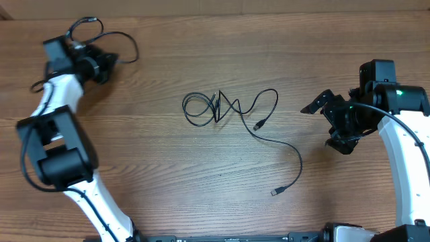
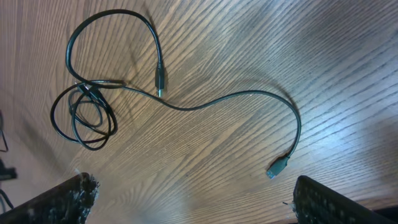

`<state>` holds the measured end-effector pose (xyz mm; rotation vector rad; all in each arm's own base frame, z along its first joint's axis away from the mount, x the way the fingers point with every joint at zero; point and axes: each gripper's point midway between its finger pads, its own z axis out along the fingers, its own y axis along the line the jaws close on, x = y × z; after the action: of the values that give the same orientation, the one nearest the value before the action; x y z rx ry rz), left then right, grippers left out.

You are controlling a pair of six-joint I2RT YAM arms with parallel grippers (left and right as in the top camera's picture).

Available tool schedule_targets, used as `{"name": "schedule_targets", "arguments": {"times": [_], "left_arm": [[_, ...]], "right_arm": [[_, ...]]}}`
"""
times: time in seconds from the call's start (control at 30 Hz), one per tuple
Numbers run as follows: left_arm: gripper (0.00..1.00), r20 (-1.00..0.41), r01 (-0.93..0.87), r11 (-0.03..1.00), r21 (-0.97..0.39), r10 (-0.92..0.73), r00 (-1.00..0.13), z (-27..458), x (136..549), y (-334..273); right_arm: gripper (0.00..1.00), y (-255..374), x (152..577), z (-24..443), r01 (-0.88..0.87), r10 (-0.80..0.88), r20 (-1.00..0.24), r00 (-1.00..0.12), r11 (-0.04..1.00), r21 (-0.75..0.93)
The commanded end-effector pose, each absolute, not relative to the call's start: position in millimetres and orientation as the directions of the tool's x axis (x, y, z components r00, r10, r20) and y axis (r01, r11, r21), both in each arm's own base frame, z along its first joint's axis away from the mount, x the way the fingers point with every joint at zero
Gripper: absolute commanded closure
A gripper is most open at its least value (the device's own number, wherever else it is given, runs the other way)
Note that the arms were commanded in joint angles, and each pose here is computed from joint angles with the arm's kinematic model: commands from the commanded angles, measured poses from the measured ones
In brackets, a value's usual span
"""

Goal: Untangle cables

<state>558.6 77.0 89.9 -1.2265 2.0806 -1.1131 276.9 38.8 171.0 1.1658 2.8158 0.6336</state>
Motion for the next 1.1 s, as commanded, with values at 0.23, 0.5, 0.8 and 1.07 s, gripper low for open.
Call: {"name": "schedule_targets", "arguments": {"times": [0.23,0.5,0.8,1.07], "left_arm": [[0.95,-0.158,-0.395,0.336,-0.855,-0.894,-0.419,111,609,-20],[0.20,-0.504,-0.157,0.686,-0.710,-0.651,-0.568,113,608,-35],[0.02,-0.503,-0.131,0.632,-0.764,-0.711,-0.491,172,593,60],[0.00,-0.466,-0.166,0.674,-0.720,-0.647,-0.604,144,554,97]], "right_arm": [[0.00,36,279,172,0.668,0.683,0.116,-0.721,0.641,0.379],[0.00,36,279,172,0.668,0.683,0.116,-0.721,0.641,0.379],[0.00,36,279,172,0.668,0.683,0.116,-0.721,0.641,0.379],[0.00,36,279,172,0.668,0.683,0.116,-0.721,0.641,0.379]]}}
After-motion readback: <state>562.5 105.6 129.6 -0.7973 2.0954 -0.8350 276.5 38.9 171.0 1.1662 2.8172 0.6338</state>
